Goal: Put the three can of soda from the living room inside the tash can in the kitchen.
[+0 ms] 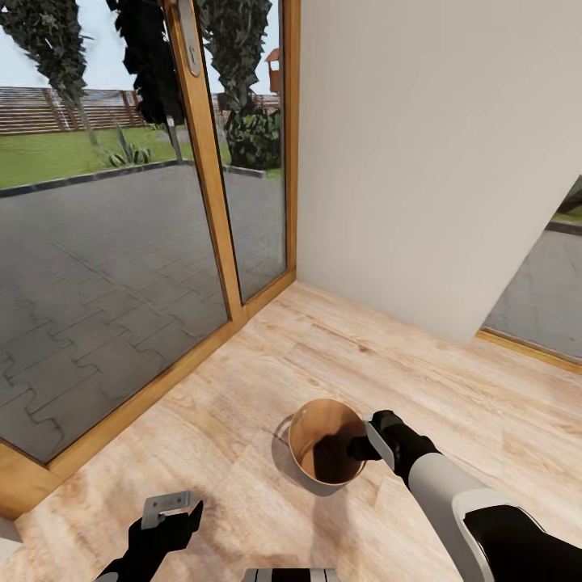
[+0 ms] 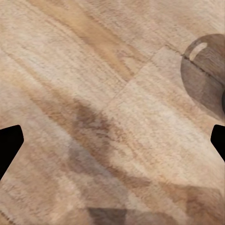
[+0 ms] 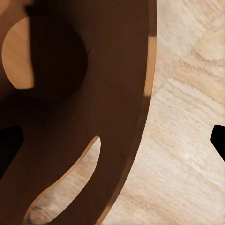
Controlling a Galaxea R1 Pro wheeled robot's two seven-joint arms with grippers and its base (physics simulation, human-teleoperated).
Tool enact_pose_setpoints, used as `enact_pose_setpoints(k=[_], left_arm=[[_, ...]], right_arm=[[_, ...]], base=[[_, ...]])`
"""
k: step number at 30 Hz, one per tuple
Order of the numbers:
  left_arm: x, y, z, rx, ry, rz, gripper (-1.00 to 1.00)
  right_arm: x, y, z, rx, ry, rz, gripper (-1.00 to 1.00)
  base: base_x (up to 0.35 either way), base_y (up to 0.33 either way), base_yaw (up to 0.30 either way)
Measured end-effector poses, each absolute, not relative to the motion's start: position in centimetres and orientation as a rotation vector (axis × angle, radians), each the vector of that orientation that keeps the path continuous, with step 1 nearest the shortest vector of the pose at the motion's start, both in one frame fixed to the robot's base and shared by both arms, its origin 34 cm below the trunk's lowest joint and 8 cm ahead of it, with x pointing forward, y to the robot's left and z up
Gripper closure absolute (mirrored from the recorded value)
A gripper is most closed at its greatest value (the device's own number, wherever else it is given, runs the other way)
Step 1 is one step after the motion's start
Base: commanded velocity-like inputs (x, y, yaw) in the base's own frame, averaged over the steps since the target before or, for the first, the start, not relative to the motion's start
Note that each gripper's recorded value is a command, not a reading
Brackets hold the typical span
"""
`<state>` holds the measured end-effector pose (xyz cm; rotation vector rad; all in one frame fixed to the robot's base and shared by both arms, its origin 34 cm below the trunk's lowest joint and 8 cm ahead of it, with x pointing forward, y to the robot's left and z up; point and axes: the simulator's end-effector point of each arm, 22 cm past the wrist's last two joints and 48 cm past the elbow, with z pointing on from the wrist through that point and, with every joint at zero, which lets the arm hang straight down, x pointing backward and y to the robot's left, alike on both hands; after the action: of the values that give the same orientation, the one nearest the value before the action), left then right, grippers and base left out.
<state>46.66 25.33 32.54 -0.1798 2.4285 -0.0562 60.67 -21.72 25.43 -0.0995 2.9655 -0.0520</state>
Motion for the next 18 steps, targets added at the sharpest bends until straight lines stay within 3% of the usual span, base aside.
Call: enact_pose_setpoints(k=[12,13,18], left_arm=[[46.65,25.35,32.57,-0.180,2.428,-0.056,-1.00],[46.64,25.37,32.57,-0.181,2.428,-0.055,-1.00],[46.63,25.36,32.57,-0.180,2.428,-0.056,-1.00]], right_arm=[[60.64,-21.72,25.41,-0.099,2.966,-0.052,-1.00],[60.65,-21.72,25.42,-0.099,2.966,-0.052,1.00],[60.65,-21.55,25.41,-0.088,2.966,-0.039,1.00]], base=[[0.000,0.000,0.000],[0.000,0.000,0.000],[0.000,0.000,0.000]])
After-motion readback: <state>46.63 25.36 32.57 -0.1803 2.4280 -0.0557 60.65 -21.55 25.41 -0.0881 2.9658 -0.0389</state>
